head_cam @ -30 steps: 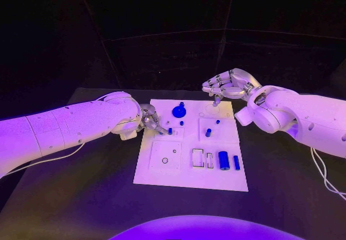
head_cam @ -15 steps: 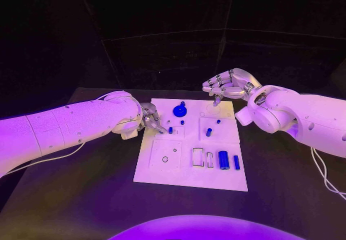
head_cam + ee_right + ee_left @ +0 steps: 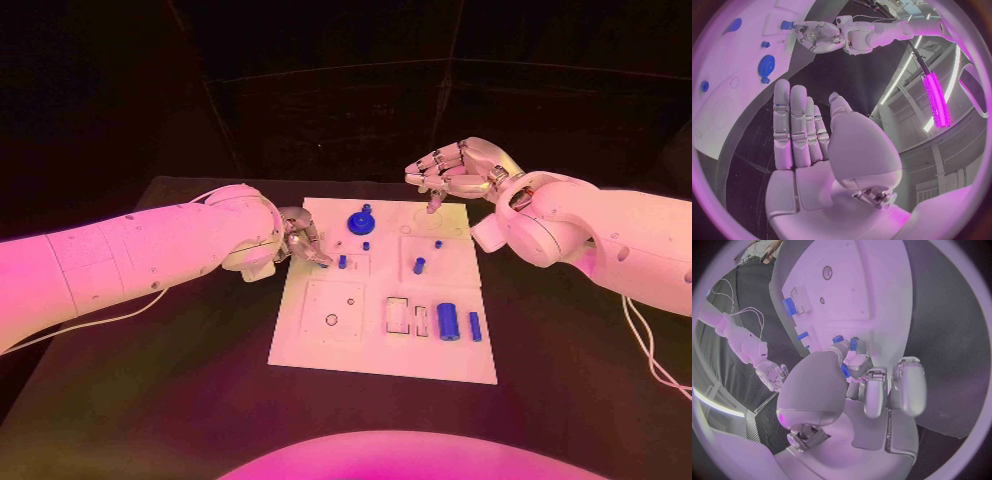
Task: Assemble the parts on the task board
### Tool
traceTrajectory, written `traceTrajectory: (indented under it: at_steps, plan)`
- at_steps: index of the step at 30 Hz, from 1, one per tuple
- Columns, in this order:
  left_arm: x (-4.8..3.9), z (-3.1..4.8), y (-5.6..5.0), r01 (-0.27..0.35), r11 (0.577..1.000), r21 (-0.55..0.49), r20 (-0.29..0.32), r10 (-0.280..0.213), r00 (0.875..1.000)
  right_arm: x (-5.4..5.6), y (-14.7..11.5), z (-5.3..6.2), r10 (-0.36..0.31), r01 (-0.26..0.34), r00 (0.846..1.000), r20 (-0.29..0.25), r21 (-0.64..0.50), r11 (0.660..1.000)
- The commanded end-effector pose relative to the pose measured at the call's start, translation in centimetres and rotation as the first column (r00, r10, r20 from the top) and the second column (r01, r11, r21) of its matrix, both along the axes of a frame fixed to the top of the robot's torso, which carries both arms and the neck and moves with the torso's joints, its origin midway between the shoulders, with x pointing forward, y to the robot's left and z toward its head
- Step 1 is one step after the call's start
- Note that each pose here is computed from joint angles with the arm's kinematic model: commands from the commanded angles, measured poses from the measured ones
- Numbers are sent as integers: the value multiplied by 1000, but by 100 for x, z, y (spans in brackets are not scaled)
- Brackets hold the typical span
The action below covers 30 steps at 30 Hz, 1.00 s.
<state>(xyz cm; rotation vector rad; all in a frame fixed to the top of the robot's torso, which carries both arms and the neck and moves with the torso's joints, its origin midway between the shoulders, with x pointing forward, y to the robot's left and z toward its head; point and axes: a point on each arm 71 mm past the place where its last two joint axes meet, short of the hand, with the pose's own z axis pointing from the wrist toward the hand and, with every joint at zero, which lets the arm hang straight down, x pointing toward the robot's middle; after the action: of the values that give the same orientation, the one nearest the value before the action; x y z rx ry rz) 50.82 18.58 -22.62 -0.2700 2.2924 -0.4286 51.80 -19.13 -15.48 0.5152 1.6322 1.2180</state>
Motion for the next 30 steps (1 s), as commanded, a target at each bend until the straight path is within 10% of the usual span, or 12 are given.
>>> traceTrajectory:
  at_steps: [1, 16, 30]
  plan:
    - [-13, 19, -11, 8, 1000, -23, -2, -8, 1000, -2, 10, 13, 9, -9, 1000, 4, 2, 1000]
    - [-26, 144, 79, 0, 998, -66, -63, -4, 998, 1, 21, 10, 14, -14, 1000, 2, 2, 1000]
    - [181, 290, 29, 90, 995, -40, -238, -97, 966, 7, 35, 7, 14, -14, 1000, 1, 2, 1000]
